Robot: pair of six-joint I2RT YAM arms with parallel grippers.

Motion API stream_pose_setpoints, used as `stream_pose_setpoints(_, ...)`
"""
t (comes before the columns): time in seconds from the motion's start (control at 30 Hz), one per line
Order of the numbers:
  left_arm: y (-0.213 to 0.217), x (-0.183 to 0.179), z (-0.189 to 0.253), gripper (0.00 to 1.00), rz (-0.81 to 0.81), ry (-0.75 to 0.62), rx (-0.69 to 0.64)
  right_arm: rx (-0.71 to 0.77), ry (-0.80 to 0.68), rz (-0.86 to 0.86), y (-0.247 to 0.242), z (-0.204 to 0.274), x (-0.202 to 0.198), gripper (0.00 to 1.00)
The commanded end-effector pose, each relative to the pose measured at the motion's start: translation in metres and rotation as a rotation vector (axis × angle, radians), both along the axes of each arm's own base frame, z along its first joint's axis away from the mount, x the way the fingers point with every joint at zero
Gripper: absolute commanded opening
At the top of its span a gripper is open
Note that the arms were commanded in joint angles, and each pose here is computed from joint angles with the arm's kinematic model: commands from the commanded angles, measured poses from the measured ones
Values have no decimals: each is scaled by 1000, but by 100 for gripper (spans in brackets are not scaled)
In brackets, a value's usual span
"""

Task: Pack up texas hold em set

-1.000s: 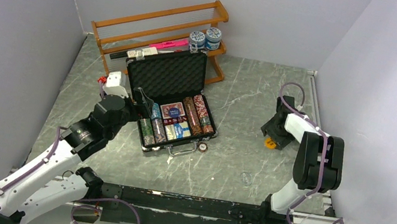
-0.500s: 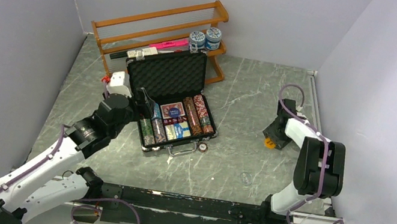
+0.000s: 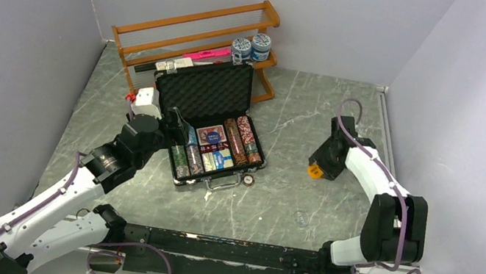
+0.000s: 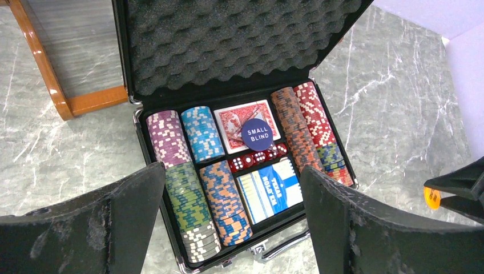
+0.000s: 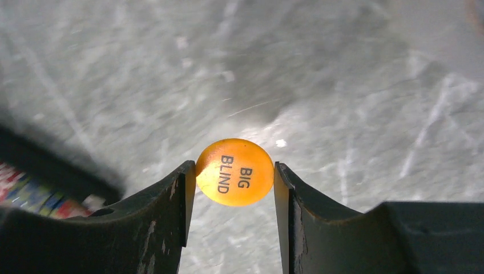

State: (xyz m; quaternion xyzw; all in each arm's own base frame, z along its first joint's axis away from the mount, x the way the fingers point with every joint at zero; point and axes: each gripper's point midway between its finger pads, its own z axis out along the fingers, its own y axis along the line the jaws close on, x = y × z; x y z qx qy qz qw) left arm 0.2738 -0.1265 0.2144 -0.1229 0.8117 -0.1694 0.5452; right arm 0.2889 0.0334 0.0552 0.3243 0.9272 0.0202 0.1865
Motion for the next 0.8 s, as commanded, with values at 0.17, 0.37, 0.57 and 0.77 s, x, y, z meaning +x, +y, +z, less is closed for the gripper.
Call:
stream_pose_setpoints(0.17, -5, 2, 18, 93, -17, -45, -27, 132, -204, 272, 150, 80, 29, 50)
stream_pose_setpoints(0.37, -1, 0, 22, 93, -9, -56, -38, 115, -208, 480, 248, 80, 26, 52)
stream_pose_setpoints(0.57, -4, -2, 22, 93, -28, -53, -36, 86, -165, 614, 303, 57, 22, 53)
stream_pose_setpoints(0.77, -2, -3, 20, 94, -30, -46, -21, 85, -124, 693, 329, 41, 21, 55)
